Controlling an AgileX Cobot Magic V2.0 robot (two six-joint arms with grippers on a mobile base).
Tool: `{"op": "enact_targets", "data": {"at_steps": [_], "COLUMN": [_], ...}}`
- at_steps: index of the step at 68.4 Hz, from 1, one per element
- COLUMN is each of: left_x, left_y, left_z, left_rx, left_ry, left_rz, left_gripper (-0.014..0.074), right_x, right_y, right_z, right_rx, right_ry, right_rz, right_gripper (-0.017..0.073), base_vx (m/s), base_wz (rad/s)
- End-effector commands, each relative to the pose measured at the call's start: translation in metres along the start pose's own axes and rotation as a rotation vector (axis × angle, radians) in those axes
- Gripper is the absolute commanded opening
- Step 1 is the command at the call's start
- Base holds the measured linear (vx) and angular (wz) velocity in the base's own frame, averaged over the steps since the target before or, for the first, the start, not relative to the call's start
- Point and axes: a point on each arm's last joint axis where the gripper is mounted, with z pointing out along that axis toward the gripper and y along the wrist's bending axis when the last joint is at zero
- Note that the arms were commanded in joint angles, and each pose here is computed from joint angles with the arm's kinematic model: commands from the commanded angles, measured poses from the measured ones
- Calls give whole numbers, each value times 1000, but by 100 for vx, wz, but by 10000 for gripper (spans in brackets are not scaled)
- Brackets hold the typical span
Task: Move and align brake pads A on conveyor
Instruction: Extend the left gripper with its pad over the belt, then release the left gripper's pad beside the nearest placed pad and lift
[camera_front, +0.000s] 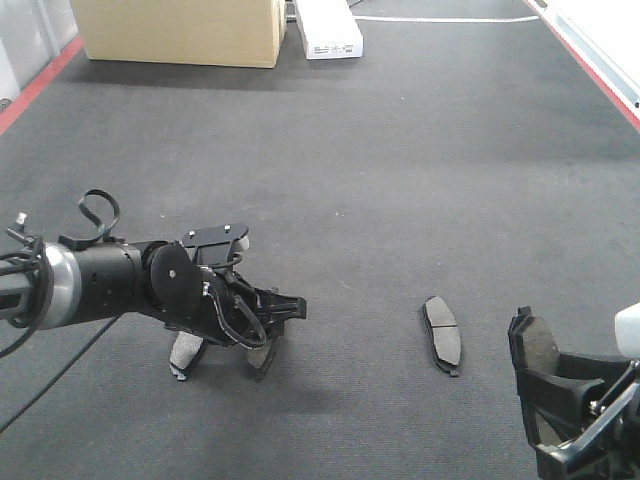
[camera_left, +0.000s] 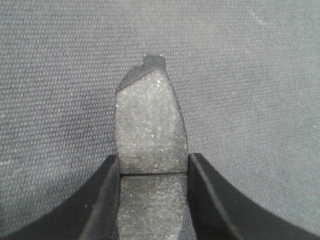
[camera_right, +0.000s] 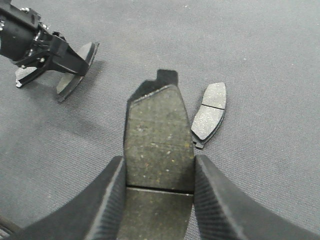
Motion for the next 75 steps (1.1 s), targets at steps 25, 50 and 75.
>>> {"op": "enact_targets", "data": {"at_steps": [25, 50, 75], "left_x": [-14, -26, 32], "left_y": [-9, -24, -12], "left_z": [-8, -75, -190], "left_rx": [34, 48, 93], "left_ry": [-100, -227, -361], "left_rz": [-12, 182, 309], "left_gripper": [320, 461, 69], "right_x": [-16, -16, -16], "right_y": [1, 1, 1], "right_z": [-6, -6, -6], "right_rx": [-4, -4, -4], "right_ry": [-116, -116, -115], "right_rz": [-12, -12, -12], "right_gripper": [-6, -6, -6], "base_vx": [0, 0, 0], "base_wz": [0, 0, 0]}}
